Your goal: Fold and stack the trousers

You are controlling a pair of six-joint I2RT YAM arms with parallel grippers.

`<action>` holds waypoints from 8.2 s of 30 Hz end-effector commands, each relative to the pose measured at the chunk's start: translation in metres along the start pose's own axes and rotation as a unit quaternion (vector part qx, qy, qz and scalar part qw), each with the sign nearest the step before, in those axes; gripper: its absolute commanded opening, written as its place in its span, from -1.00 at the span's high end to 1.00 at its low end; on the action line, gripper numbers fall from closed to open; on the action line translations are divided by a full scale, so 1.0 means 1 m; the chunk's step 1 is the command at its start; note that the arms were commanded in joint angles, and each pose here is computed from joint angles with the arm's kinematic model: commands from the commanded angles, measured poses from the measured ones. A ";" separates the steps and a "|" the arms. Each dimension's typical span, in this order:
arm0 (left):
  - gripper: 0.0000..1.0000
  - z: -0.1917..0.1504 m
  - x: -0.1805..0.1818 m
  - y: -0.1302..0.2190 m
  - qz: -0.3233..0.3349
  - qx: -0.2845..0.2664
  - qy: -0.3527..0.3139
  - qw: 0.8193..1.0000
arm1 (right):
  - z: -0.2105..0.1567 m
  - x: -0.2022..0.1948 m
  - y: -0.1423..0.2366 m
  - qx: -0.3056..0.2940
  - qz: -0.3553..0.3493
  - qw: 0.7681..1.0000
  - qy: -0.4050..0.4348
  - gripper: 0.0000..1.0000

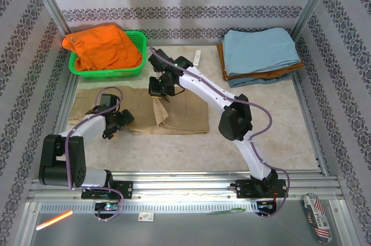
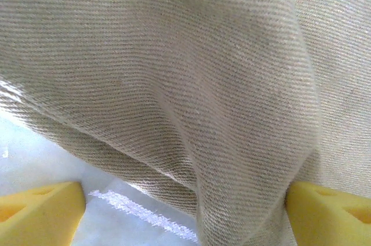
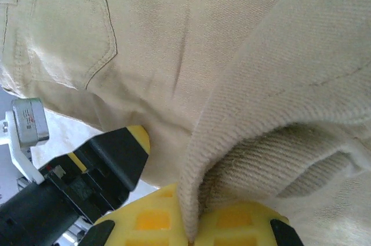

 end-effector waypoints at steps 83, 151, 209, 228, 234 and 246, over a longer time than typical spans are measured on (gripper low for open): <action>-0.20 -0.052 -0.089 0.093 0.114 -0.162 -0.325 0.925 | -0.127 -0.179 0.021 -0.002 0.026 0.999 -0.038 0.21; -0.56 -0.013 -0.052 0.025 0.039 -0.049 -0.168 0.984 | -0.134 -0.221 0.025 -0.057 0.118 0.990 -0.050 -0.23; -0.71 -0.049 -0.040 0.021 -0.057 -0.012 -0.132 0.990 | -0.085 -0.273 0.248 -0.156 -0.165 0.963 -0.143 1.00; 1.00 -0.069 -0.023 -0.029 -0.052 0.055 -0.155 0.985 | -0.040 -0.005 0.114 -0.057 -0.008 0.990 0.126 1.00; 1.00 -0.072 -0.019 -0.031 -0.063 0.063 -0.147 0.985 | -0.033 0.029 0.060 -0.014 0.015 0.987 0.159 1.00; 1.00 -0.074 -0.014 -0.024 -0.063 0.064 -0.134 0.987 | -0.043 0.029 -0.016 0.093 0.070 0.977 0.177 0.69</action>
Point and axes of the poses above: each hand's point on the last joint's axis, 136 mm out from that joint toward the fingers, its own y axis back along the fingers, its own x axis along the line the jaws close on, z = x × y, the point moved 9 cm from there along y, back along the fingers, and after that the axes turned 10 degrees about y, right-handed, at the moved point
